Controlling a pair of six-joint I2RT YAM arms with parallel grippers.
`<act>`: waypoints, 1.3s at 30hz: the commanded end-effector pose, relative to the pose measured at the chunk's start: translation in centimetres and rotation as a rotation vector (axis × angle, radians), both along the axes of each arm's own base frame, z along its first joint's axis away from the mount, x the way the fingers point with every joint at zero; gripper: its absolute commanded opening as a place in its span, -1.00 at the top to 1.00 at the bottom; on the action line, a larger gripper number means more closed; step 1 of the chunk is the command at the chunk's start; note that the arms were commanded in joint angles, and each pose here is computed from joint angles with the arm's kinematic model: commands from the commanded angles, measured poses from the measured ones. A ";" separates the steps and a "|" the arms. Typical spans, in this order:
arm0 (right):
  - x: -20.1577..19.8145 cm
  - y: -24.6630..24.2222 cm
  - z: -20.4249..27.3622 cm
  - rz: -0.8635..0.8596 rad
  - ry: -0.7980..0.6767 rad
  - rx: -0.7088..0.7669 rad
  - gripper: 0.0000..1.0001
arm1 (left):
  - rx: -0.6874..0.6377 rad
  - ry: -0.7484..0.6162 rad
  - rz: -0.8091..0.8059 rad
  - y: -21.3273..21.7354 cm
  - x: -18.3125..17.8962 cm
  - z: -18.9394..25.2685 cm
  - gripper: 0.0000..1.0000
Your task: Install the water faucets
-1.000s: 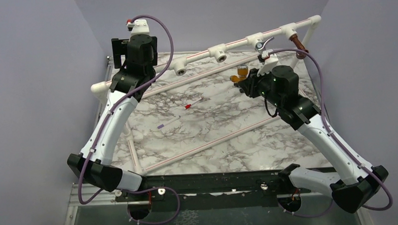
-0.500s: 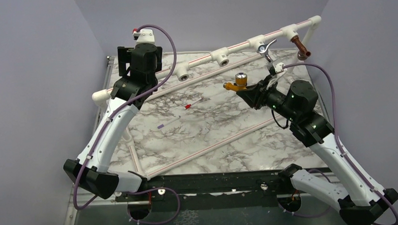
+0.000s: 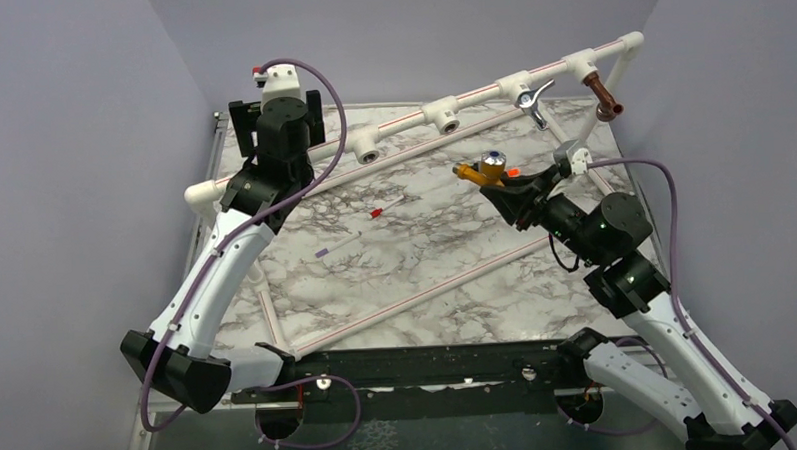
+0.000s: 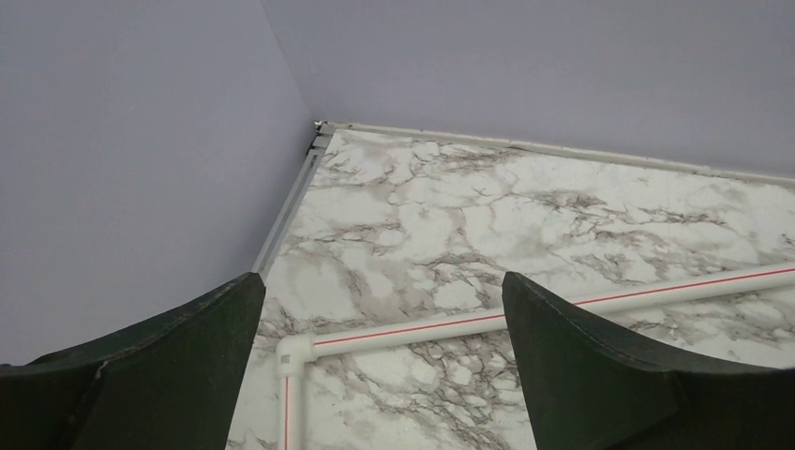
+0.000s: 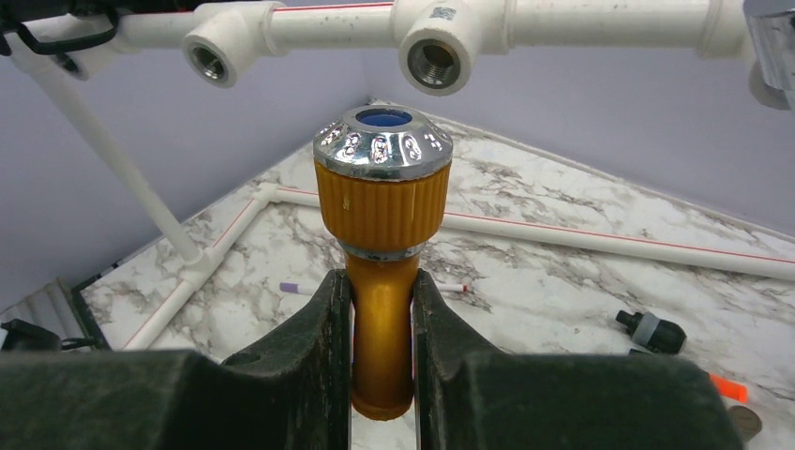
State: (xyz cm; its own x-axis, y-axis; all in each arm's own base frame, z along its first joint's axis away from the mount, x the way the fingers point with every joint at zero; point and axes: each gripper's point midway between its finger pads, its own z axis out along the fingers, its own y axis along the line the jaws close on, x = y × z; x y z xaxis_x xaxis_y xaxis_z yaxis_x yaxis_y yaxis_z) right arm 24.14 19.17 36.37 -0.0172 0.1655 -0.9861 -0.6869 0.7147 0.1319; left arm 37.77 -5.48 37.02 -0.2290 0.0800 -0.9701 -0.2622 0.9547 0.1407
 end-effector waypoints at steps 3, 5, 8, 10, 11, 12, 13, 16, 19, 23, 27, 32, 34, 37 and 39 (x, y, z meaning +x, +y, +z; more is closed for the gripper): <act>0.5 -2.4 3.2 -0.133 -0.267 0.066 0.98 | 0.033 0.186 -0.076 -1.3 -2.2 -6.5 -0.98; 0.7 -2.6 3.6 -0.149 -0.315 0.076 0.98 | 0.032 0.171 -0.067 -1.0 -2.3 -6.4 -0.98; 0.5 -2.3 4.6 -0.139 -0.392 0.101 0.98 | 0.036 0.155 -0.048 -0.6 -2.4 -6.4 -0.98; 0.3 -1.9 5.2 -0.132 -0.449 0.106 0.98 | 0.040 0.149 -0.033 -0.4 -2.3 -6.6 -0.98; 0.4 -1.6 5.2 -0.132 -0.459 0.101 0.98 | 0.035 0.145 -0.026 -0.2 -2.2 -6.7 -0.98; 0.5 -1.2 5.2 -0.130 -0.466 0.095 0.98 | 0.026 0.144 -0.022 -0.2 -2.1 -6.9 -0.98; 0.5 -1.0 5.4 -0.146 -0.476 0.091 0.98 | 0.017 0.146 -0.021 -0.2 -2.0 -7.2 -0.98; 0.3 0.1 5.5 -0.186 -0.525 0.051 0.98 | -0.010 0.152 -0.016 0.0 -1.7 -8.0 -0.98; 0.0 1.3 5.4 -0.231 -0.549 0.007 0.98 | -0.027 0.145 0.001 0.2 -1.6 -8.5 -0.98; 0.0 1.4 5.4 -0.302 -0.572 -0.015 0.98 | -0.059 0.122 0.043 0.7 -1.7 -9.2 -0.98; 1.0 1.5 5.1 -0.368 -0.563 -0.077 0.98 | -0.111 0.091 0.063 0.6 -1.8 -9.6 -0.98; 1.7 2.1 4.6 -0.365 -0.517 -0.159 0.98 | -0.129 0.079 0.069 0.7 -1.9 -9.6 -0.99; 1.8 2.0 4.4 -0.368 -0.511 -0.171 0.98 | -0.135 0.082 0.054 0.4 -1.9 -9.7 -0.98; 1.8 1.5 4.5 -0.388 -0.518 -0.181 0.98 | -0.139 0.092 0.036 0.1 -1.8 -10.0 -0.98; 2.0 1.7 4.5 -0.388 -0.521 -0.200 0.98 | -0.141 0.095 0.029 0.0 -1.8 -10.1 -0.98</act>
